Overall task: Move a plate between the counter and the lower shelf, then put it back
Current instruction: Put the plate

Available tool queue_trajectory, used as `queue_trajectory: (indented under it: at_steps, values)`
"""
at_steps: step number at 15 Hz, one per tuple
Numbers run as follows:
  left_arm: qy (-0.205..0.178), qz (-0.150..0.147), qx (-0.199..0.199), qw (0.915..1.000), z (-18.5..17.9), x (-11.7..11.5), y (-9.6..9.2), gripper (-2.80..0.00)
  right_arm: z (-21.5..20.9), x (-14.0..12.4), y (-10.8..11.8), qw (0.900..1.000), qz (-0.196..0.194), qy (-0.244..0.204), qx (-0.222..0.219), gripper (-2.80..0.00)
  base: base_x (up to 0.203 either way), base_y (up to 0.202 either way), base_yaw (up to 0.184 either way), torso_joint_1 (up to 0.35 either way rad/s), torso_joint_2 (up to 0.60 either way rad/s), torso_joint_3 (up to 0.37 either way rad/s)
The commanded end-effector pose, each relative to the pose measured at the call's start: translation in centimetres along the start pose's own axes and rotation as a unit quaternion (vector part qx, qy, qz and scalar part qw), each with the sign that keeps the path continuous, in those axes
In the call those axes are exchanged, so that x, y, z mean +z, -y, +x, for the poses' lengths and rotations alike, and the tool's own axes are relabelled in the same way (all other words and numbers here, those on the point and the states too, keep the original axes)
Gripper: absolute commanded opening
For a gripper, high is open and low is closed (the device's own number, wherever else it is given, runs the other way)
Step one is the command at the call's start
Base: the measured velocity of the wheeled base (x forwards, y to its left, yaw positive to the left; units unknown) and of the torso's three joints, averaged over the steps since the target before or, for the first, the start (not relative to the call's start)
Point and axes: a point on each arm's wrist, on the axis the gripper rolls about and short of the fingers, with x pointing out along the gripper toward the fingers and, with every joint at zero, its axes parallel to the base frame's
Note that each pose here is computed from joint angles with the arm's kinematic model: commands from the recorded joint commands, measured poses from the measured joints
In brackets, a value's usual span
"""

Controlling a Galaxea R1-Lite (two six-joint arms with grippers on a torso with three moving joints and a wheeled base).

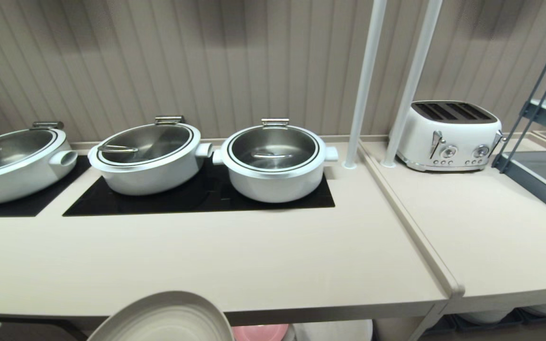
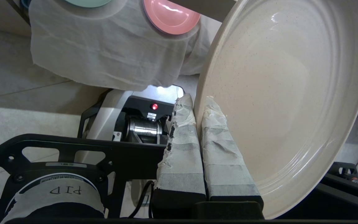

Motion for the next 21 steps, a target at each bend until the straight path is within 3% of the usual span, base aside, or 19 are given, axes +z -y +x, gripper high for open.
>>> queue_trajectory:
  at_steps: [1,6,13,15,21]
  values:
    - [-0.001,-0.002,0.001,1.0000,0.0,0.0,0.0,-2.80,0.0,0.0,0.0,1.000,0.000,0.000,0.000,-2.80,0.000,0.000,0.000,0.000,0.00,0.000]
    - [-0.011,0.002,0.002,0.9999,0.3,0.2,0.4,-2.80,0.0,0.0,0.0,1.000,0.000,0.000,0.000,-2.80,0.000,0.000,0.000,0.000,0.00,0.000]
    - [-0.029,0.003,0.014,0.9995,1.8,2.1,3.2,-2.80,0.0,0.0,0.0,1.000,0.000,0.000,0.000,-2.80,0.000,0.000,0.000,0.000,0.00,0.000]
    - [-0.019,0.001,0.002,0.9998,2.2,3.0,4.3,-2.80,0.0,0.0,0.0,1.000,0.000,0.000,0.000,-2.80,0.000,0.000,0.000,0.000,0.00,0.000]
    - [-0.047,0.013,0.040,0.9980,4.8,4.1,6.0,-2.80,0.0,0.0,0.0,1.000,0.000,0.000,0.000,-2.80,0.000,0.000,0.000,0.000,0.00,0.000]
